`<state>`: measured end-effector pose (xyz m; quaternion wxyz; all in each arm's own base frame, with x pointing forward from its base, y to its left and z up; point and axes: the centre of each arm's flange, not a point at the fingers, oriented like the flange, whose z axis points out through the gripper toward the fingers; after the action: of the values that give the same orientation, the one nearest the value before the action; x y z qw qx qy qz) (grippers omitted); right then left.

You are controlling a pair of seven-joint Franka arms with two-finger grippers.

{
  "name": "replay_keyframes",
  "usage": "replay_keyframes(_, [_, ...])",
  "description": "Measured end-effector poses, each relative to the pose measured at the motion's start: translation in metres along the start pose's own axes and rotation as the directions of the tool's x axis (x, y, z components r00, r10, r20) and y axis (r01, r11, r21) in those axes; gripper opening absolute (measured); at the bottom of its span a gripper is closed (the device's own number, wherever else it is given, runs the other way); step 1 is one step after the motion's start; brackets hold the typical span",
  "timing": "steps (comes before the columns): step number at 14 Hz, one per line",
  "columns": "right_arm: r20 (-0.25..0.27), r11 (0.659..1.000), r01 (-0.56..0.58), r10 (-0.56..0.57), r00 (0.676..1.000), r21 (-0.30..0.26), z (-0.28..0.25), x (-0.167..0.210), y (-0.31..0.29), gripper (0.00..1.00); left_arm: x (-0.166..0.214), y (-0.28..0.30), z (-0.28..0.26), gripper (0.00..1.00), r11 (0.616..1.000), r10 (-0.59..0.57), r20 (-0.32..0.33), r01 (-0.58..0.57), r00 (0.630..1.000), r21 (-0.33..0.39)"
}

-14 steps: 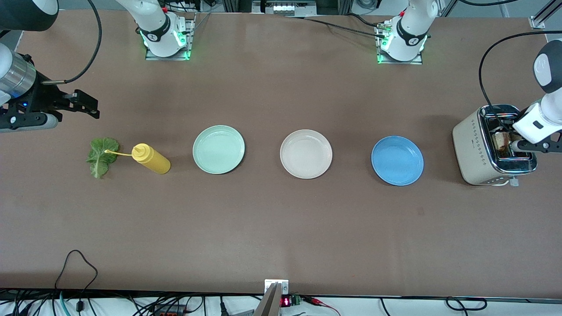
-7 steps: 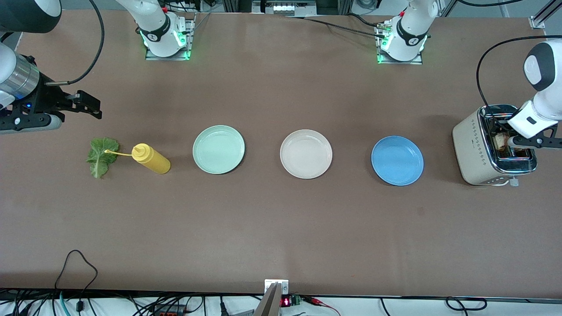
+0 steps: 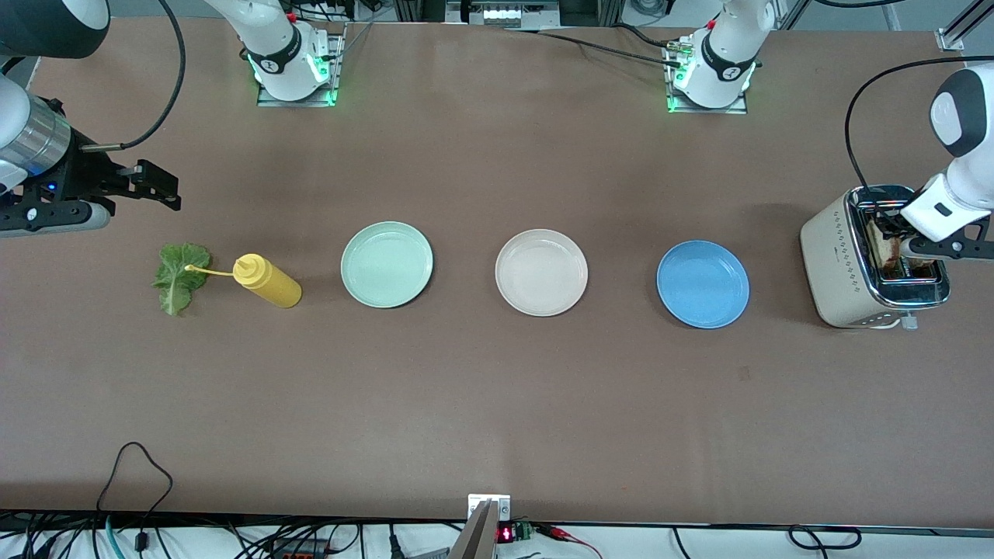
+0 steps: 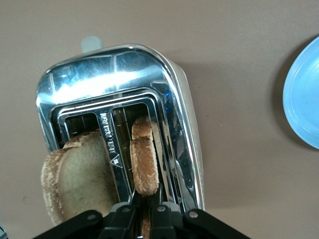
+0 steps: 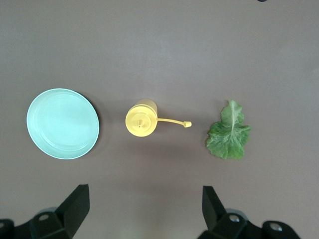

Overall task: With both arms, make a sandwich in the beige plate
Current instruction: 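Lift the bread slice out of the toaster with the left gripper, then carry the bread slice over the beige plate and lower it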

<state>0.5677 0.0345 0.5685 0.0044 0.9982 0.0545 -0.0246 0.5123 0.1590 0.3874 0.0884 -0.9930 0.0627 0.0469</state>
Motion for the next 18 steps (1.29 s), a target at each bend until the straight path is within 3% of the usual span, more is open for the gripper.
replay_keyframes(5, [-0.001,1.0,0.001,-0.001,1.0,0.0,-0.001,0.0,0.0,1.0,0.013,0.012,-0.081,0.09,1.0,0.03,0.091,-0.03,0.995,0.001])
replay_keyframes(10, [-0.004,1.0,0.001,-0.001,1.0,0.0,-0.002,-0.001,-0.001,1.0,0.017,0.033,-0.179,0.09,0.998,0.055,0.085,-0.057,0.995,0.012])
replay_keyframes(11, [-0.004,1.0,0.001,-0.001,1.0,0.0,-0.002,-0.001,-0.001,1.0,0.02,0.045,-0.186,0.09,0.997,0.07,0.072,-0.069,0.995,-0.016])
replay_keyframes(14, [-0.004,1.0,0.001,-0.001,1.0,-0.001,-0.002,-0.001,0.0,1.0,0.032,0.09,-0.187,0.09,0.975,0.117,0.034,-0.109,0.993,-0.192])
replay_keyframes(18, [-0.004,1.0,0.001,-0.001,1.0,-0.001,-0.002,-0.001,0.0,1.0,0.063,0.176,-0.155,0.09,0.923,0.201,0.076,-0.163,0.977,-0.347])
